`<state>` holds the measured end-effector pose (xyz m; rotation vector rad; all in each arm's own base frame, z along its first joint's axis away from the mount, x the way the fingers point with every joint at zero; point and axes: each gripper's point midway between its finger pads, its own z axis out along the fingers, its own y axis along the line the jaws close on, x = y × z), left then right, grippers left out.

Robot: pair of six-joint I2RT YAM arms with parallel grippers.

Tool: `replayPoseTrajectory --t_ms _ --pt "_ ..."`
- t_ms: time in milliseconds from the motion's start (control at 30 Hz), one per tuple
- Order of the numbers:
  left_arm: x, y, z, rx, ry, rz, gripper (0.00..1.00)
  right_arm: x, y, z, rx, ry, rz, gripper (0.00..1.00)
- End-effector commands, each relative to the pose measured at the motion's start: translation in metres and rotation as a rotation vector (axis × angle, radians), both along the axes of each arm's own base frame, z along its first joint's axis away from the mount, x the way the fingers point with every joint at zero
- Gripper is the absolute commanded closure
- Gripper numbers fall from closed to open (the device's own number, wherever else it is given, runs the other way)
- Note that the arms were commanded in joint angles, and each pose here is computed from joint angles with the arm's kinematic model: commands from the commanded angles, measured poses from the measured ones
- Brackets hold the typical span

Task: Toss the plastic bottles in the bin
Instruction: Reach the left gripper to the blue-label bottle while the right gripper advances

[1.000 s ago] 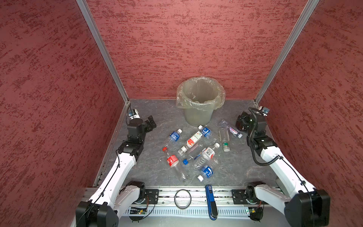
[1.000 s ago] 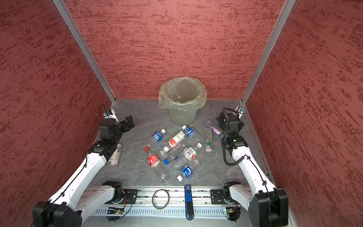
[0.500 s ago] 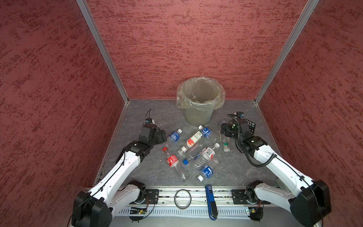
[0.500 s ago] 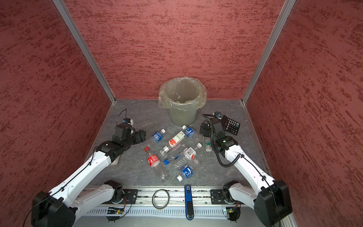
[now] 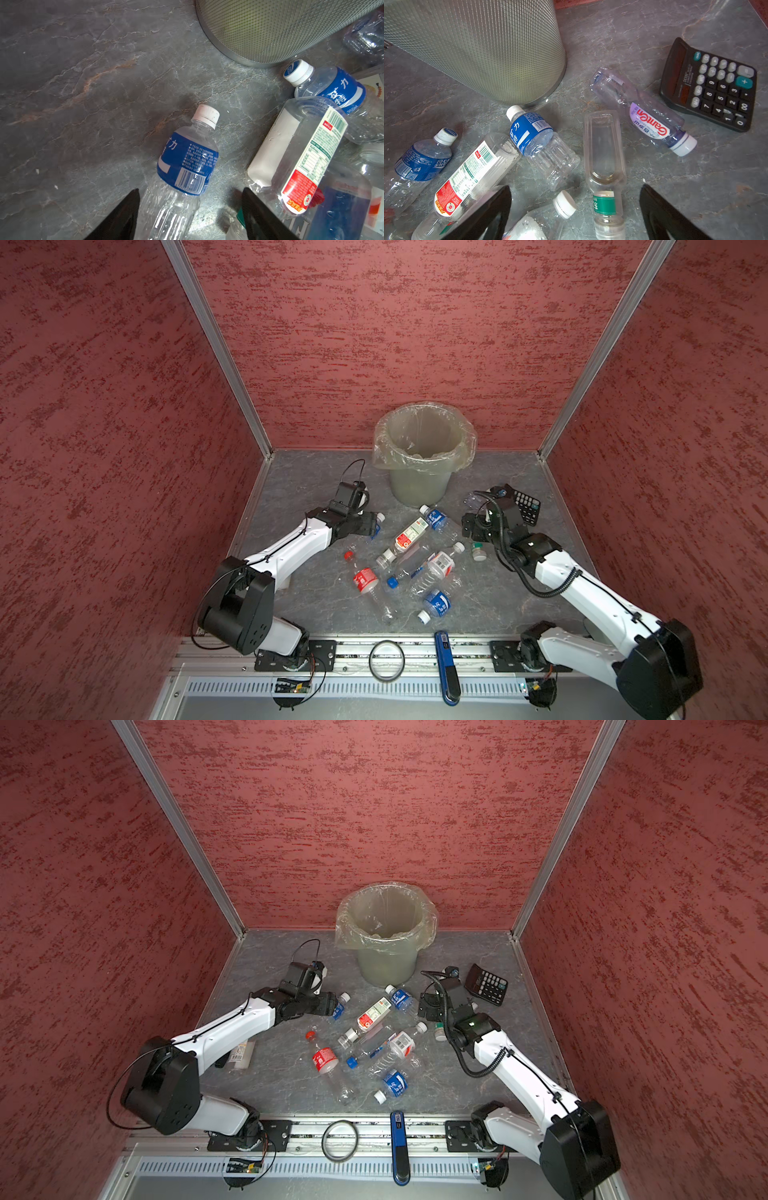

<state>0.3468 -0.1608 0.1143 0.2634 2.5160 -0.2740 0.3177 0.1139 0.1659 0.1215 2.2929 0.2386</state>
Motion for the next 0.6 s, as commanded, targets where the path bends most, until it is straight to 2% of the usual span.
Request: replayPoseTrajectory --t_ms 0,133,233,367,567 --pt "-0.001 -0.007 -0.001 0.005 0.009 -0.063 0.24 -0.004 0.002 0.005 0.001 0.004 0.015 0.03" --pt "-0.009 -0.013 -0.017 0.031 0.053 -0.093 0.23 -0.002 0.002 0.006 -0.004 0.004 0.011 0.03" --pt "-0.012 -0.014 -0.025 0.080 0.062 -0.092 0.18 -0.001 0.002 0.007 0.002 -0.002 0.007 0.03" --pt "-0.015 -0.006 -0.036 0.126 0.073 -0.056 0.08 -0.002 0.004 0.004 0.010 0.004 0.013 0.02" --pt "-0.013 0.008 -0.047 0.154 0.100 -0.003 0.06 -0.003 0.001 0.002 0.001 0.008 0.004 0.02"
